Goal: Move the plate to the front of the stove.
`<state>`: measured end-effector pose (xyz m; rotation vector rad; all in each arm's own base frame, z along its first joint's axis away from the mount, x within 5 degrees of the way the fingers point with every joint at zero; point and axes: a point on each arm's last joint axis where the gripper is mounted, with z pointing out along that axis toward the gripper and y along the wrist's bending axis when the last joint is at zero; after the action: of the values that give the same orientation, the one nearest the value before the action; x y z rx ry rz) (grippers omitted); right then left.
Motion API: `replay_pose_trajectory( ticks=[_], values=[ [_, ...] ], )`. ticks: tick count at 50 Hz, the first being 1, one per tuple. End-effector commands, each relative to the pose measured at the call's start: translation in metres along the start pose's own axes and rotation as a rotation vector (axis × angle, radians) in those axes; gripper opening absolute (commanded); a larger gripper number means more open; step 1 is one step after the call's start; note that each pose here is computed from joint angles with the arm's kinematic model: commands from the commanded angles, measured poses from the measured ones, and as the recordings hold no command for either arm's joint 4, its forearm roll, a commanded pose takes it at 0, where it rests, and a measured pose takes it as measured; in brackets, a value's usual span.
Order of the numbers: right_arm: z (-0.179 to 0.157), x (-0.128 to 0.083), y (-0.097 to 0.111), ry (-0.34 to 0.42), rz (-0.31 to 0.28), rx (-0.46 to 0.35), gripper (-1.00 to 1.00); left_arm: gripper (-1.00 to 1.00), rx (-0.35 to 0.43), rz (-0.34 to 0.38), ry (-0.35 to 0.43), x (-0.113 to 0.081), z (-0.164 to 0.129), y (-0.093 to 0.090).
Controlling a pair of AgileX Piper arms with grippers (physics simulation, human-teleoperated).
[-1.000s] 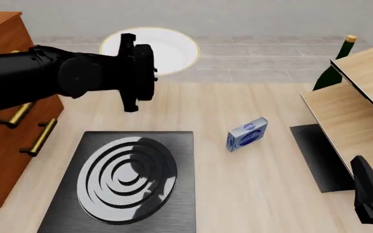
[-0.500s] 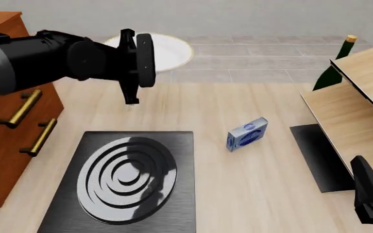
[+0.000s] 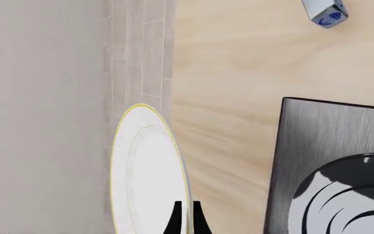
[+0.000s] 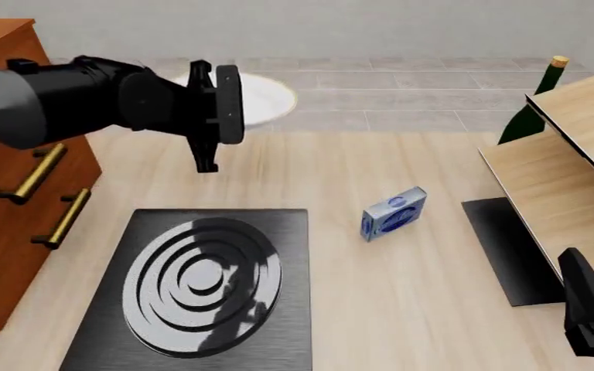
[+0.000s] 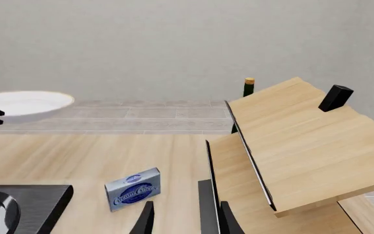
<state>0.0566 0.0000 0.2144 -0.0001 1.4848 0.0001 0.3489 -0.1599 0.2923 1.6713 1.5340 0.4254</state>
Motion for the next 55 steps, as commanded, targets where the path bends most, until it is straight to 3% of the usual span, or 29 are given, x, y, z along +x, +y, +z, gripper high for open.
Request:
replay_pose_trajectory(
  ticks=[1, 18, 55],
  values=[
    [0.0, 0.0, 0.0, 0.0, 0.0, 0.0, 1.0, -1.0, 0.006, 0.0, 0.009, 0.001, 0.005, 0.002],
    [0.0, 0.0, 0.0, 0.0, 0.0, 0.0, 1.0, -1.0, 0.027, -0.007, 0.006, -0.004, 0.02, 0.002],
    [0.0, 0.0, 0.0, 0.0, 0.0, 0.0, 1.0, -1.0, 0.066, -0.024, 0.038, 0.007, 0.043, -0.004]
  ],
)
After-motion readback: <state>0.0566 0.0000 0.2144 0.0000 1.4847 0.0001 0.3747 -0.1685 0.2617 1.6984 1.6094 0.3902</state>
